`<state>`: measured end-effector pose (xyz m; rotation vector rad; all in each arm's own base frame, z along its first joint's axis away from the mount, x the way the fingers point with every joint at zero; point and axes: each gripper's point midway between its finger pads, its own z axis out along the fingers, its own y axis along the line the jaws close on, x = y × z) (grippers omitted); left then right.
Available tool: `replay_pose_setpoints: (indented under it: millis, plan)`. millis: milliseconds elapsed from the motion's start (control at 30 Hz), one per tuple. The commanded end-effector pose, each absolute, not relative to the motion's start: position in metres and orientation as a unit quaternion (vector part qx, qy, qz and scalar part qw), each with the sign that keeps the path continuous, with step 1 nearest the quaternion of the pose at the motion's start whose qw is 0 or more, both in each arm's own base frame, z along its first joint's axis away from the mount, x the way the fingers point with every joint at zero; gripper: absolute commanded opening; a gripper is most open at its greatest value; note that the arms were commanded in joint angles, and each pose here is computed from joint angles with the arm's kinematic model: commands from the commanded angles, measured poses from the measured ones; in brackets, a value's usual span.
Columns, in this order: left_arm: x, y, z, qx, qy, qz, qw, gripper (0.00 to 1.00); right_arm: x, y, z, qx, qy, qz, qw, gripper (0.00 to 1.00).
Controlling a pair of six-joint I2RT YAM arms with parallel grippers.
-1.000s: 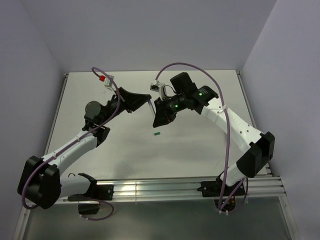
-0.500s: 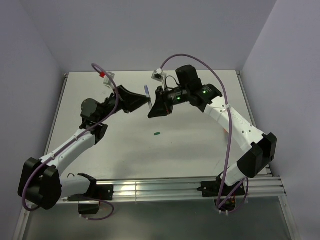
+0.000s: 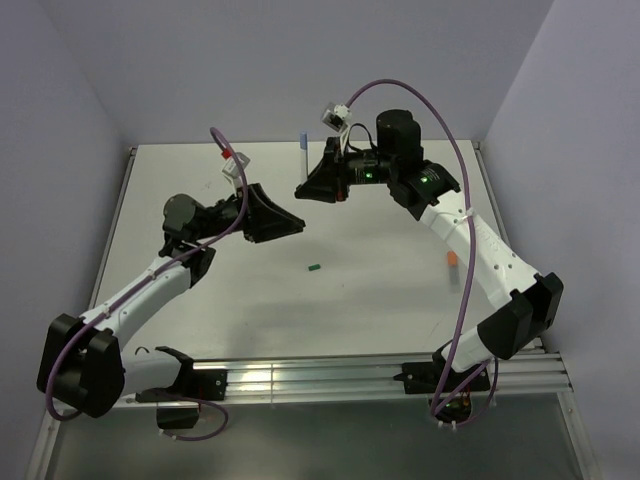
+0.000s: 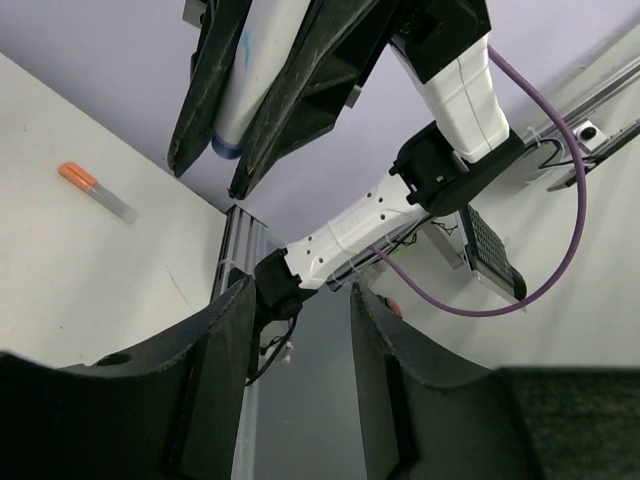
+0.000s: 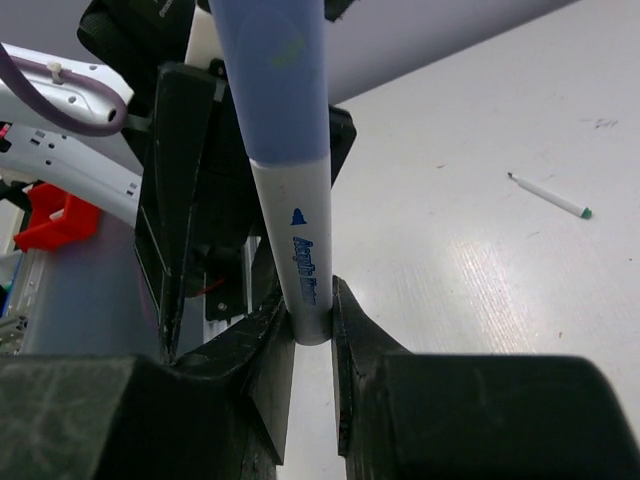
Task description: Insert the pens into the pen caps
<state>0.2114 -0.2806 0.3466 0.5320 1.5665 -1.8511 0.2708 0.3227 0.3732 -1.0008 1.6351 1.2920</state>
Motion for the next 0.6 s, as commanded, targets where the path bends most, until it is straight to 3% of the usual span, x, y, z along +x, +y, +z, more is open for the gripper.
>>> replay_pose_setpoints:
  millis: [0, 333, 567]
  plan:
    - [0.207, -0.271, 0.376, 0.245, 0.570, -0.702, 0.350, 0.48, 0.259, 0.316, 0.408, -0.416, 0.602, 0.515, 0.446, 0.00]
    - [0.246, -0.224, 0.408, 0.323, 0.575, -0.590, 0.466, 0.54, 0.236, 0.316, 0.399, -0.435, 0.592, 0.540, 0.411, 0.00]
    - [0.240, -0.227, 0.439, 0.343, 0.520, -0.617, 0.482, 0.56, 0.215, 0.326, 0.387, -0.453, 0.582, 0.563, 0.372, 0.00]
